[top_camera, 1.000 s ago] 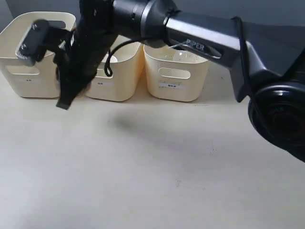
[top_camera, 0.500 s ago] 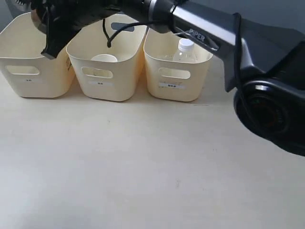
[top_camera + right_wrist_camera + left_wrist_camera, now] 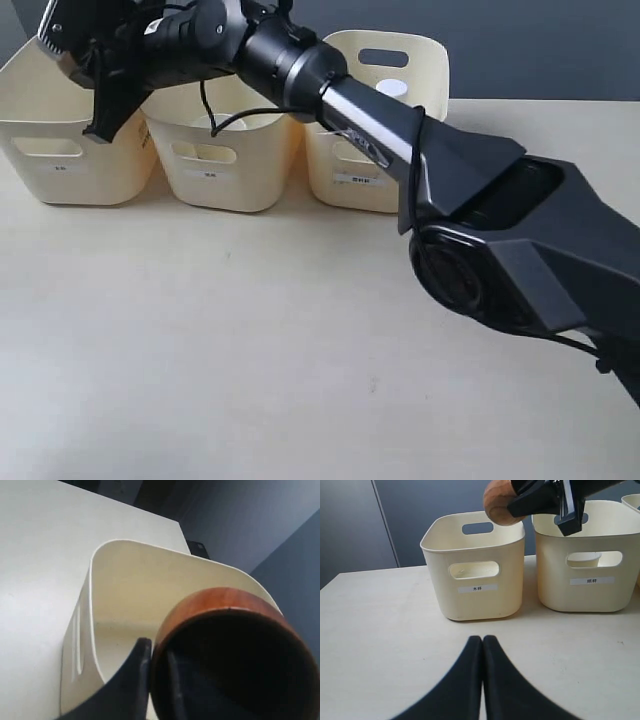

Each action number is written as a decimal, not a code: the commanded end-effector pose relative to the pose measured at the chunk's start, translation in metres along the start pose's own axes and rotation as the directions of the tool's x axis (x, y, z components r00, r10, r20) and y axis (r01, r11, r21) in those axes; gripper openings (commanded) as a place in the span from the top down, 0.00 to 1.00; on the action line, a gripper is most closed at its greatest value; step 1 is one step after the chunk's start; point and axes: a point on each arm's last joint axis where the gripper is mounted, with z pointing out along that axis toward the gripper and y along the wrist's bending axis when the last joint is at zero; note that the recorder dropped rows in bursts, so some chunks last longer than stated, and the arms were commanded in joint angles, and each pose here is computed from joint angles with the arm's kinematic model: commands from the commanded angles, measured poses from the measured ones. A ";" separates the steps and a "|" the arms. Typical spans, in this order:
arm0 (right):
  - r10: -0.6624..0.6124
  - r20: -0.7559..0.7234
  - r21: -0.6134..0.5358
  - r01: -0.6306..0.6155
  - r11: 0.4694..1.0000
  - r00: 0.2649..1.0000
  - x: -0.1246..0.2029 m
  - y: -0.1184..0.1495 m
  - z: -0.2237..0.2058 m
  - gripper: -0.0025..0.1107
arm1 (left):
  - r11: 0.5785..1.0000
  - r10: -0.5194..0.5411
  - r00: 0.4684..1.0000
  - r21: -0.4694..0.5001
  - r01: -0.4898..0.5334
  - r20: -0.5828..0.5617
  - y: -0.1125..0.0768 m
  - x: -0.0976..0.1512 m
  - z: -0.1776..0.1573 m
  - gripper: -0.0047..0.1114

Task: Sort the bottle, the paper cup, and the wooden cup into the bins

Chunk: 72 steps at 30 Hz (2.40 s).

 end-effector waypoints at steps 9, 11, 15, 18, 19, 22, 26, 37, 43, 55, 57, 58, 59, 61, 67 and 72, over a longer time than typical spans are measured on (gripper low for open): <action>0.000 0.005 0.046 0.000 0.999 1.000 0.013 -0.001 0.009 0.96 | 1.000 0.000 1.000 0.001 0.000 0.013 0.000 -0.002 0.000 0.96; 0.005 0.004 0.045 -0.005 0.999 1.000 0.014 0.000 0.010 0.88 | 1.000 0.000 1.000 0.001 0.000 0.013 0.000 -0.002 0.000 0.96; 0.020 0.005 0.047 -0.020 0.999 1.000 0.014 0.000 0.010 0.72 | 1.000 0.000 1.000 0.001 0.000 0.013 0.000 -0.002 0.000 0.96; 0.019 0.010 0.060 -0.020 0.998 1.000 0.013 -0.002 0.010 0.71 | 1.000 0.000 1.000 0.001 0.000 0.013 0.000 -0.002 0.000 0.96; 0.018 0.015 0.066 -0.019 0.998 1.000 0.011 -0.003 0.008 0.72 | 1.000 0.000 1.000 0.001 0.000 0.013 0.000 -0.002 0.000 0.96; 0.035 0.040 0.081 -0.038 0.996 0.999 -0.004 -0.009 -0.001 0.72 | 1.000 0.000 1.000 0.001 0.000 0.013 0.000 -0.002 0.000 0.96; 0.040 0.038 0.101 -0.044 0.994 0.998 -0.037 -0.022 -0.029 0.95 | 1.000 0.000 1.000 0.001 0.000 0.013 0.000 -0.002 0.000 0.96; 0.080 -0.064 0.148 -0.070 0.986 0.995 -0.112 -0.038 -0.109 0.98 | 1.000 0.000 1.000 0.001 0.000 0.013 0.000 -0.002 0.000 0.96; 0.098 -0.080 0.153 -0.085 0.985 0.992 -0.143 -0.032 -0.141 0.98 | 1.000 0.000 1.000 0.001 0.000 0.013 0.000 -0.002 0.000 0.96; 0.184 -0.239 -0.011 -0.192 0.981 0.954 -0.148 -0.011 -0.164 0.98 | 1.000 0.000 1.000 0.001 0.000 0.013 0.000 -0.002 0.000 0.96; 0.196 -0.271 -0.056 -0.218 0.974 0.943 -0.146 -0.006 -0.165 0.98 | 1.000 0.000 1.000 0.001 0.000 0.013 0.000 -0.002 0.000 0.96; 0.200 -0.276 -0.069 -0.227 0.972 0.940 -0.146 -0.004 -0.164 0.98 | 1.000 0.000 1.000 0.001 0.000 0.013 0.000 -0.002 0.000 0.96; 0.207 -0.275 -0.086 -0.238 0.967 0.939 -0.146 -0.003 -0.163 0.98 | 1.000 0.000 1.000 0.001 0.000 0.013 0.000 -0.002 0.000 0.96; 0.218 -0.268 -0.104 -0.253 0.962 0.939 -0.146 -0.001 -0.161 0.98 | 1.000 0.000 1.000 0.001 0.000 0.013 0.000 -0.002 0.000 0.96; 0.237 -0.237 -0.122 -0.271 0.955 0.942 -0.149 0.001 -0.161 0.98 | 1.000 0.000 1.000 0.001 0.000 0.013 0.000 -0.002 0.000 0.96; 0.250 -0.186 -0.095 -0.270 0.958 0.950 -0.153 -0.003 -0.159 0.98 | 1.000 0.000 1.000 0.001 0.000 0.013 0.000 -0.002 0.000 0.96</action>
